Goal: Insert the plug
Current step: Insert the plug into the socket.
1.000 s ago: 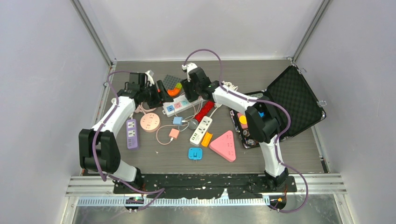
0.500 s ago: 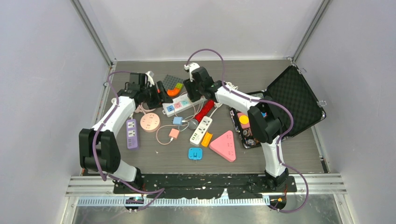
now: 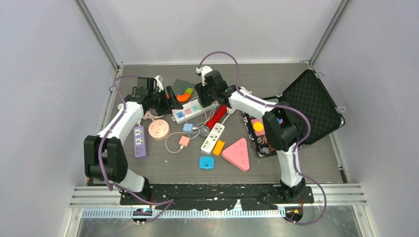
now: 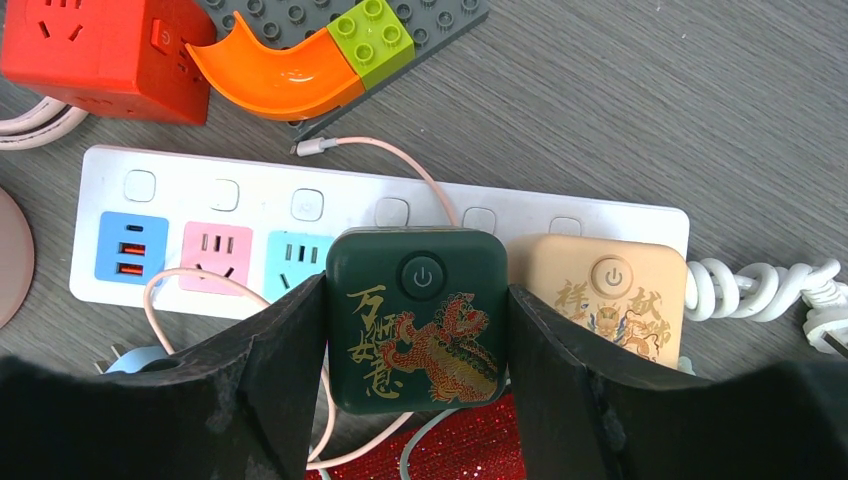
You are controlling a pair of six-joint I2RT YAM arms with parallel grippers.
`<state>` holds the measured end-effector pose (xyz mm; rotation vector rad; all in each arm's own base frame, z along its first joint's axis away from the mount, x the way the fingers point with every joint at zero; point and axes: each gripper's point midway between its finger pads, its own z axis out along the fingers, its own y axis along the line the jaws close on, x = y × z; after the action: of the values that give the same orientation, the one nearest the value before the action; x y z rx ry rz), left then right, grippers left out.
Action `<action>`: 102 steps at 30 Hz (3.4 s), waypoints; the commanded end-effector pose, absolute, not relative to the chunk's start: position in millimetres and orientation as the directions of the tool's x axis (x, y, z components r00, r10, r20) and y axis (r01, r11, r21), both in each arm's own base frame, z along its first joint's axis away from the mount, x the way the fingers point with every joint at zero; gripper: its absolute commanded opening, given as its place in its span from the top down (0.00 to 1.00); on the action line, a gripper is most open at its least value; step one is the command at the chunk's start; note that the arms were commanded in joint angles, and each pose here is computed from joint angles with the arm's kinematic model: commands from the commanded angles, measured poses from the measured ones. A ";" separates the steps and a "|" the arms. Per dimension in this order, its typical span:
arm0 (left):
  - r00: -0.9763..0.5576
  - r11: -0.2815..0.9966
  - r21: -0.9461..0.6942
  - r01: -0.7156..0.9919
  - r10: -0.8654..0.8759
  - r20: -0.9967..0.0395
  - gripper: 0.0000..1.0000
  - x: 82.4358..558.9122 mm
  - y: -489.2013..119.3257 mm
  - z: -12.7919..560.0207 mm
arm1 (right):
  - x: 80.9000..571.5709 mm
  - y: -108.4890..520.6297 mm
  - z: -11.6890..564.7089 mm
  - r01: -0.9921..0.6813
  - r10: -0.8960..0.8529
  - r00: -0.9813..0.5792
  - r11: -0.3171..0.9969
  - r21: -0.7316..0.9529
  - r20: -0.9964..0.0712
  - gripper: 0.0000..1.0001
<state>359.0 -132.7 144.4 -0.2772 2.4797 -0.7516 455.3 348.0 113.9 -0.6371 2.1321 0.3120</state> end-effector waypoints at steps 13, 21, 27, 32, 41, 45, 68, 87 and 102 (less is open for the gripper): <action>-0.843 0.842 -0.536 -0.065 -0.334 -0.422 0.37 360.6 -125.7 134.1 | 450.2 354.1 151.4 -0.541 -0.384 -0.402 0.832 -0.124 -0.831 0.95; -0.848 0.843 -0.533 -0.070 -0.331 -0.413 0.37 360.2 -125.5 129.8 | 445.6 367.8 174.4 -0.576 -0.326 -0.382 0.816 -0.053 -0.865 0.95; -0.850 0.845 -0.530 -0.072 -0.330 -0.411 0.37 359.6 -125.0 128.2 | 445.6 370.2 180.7 -0.578 -0.310 -0.376 0.815 -0.040 -0.873 0.95; -0.851 0.846 -0.528 -0.075 -0.330 -0.407 0.37 359.2 -124.7 125.9 | 443.5 374.8 181.2 -0.595 -0.306 -0.379 0.804 -0.024 -0.873 0.95; -0.855 0.850 -0.520 -0.085 -0.330 -0.401 0.37 358.7 -123.2 121.2 | 446.1 369.2 193.9 -0.565 -0.277 -0.360 0.824 -0.027 -0.891 0.95; -0.854 0.849 -0.521 -0.085 -0.331 -0.401 0.37 359.6 -123.7 121.7 | 449.3 365.4 180.4 -0.547 -0.299 -0.382 0.836 -0.047 -0.874 0.95; -0.857 0.853 -0.514 -0.087 -0.327 -0.398 0.37 359.4 -122.2 121.1 | 459.0 364.5 129.3 -0.550 -0.343 -0.445 0.834 -0.050 -0.828 0.95; -0.861 0.855 -0.510 -0.093 -0.326 -0.390 0.37 357.8 -121.1 116.8 | 465.8 338.3 124.6 -0.451 -0.379 -0.476 0.880 -0.149 -0.794 0.95; -0.862 0.855 -0.510 -0.094 -0.326 -0.388 0.38 357.2 -121.1 116.2 | 457.7 357.8 119.2 -0.531 -0.361 -0.496 0.846 -0.053 -0.790 0.95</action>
<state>355.8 -126.4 118.4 -0.3193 2.5591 -0.6940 457.6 341.1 115.4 -0.6448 2.1596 0.1455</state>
